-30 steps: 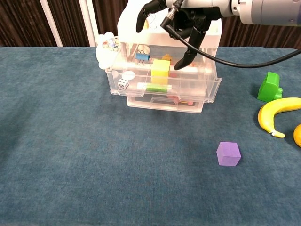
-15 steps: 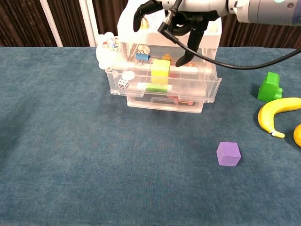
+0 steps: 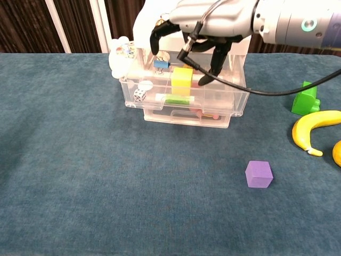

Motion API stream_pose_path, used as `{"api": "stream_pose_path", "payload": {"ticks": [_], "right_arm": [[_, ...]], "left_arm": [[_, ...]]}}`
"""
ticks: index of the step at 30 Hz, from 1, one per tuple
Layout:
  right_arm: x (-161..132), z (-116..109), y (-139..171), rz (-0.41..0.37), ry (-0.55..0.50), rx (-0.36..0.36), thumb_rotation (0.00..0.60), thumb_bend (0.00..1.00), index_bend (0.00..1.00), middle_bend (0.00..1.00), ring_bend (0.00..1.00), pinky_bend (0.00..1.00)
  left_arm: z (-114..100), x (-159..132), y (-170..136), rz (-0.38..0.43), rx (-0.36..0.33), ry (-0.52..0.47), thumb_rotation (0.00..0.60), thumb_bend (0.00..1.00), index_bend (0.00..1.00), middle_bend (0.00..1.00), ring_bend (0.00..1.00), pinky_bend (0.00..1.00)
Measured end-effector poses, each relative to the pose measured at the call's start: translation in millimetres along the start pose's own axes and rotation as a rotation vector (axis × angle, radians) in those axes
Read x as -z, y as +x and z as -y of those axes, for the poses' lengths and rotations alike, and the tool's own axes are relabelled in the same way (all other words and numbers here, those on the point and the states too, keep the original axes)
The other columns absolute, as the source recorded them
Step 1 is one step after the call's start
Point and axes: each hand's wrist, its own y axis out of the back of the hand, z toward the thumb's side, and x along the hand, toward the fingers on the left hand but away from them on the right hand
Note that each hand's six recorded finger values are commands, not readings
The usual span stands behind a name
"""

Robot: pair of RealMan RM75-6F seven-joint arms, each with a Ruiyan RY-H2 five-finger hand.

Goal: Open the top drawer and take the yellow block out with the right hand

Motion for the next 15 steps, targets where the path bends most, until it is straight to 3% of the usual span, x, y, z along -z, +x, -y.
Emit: {"api": "stream_pose_path", "payload": {"ticks": [15], "right_arm": [[1,11,-4,-0.024,0.130,-0.007,0.600,0.15,0.33,0.97,1.00,1.00]], "left_arm": [[0,1,0,-0.004,0.000,0.003,0.600,0.36,0.04,0.00,0.00,0.00]]}}
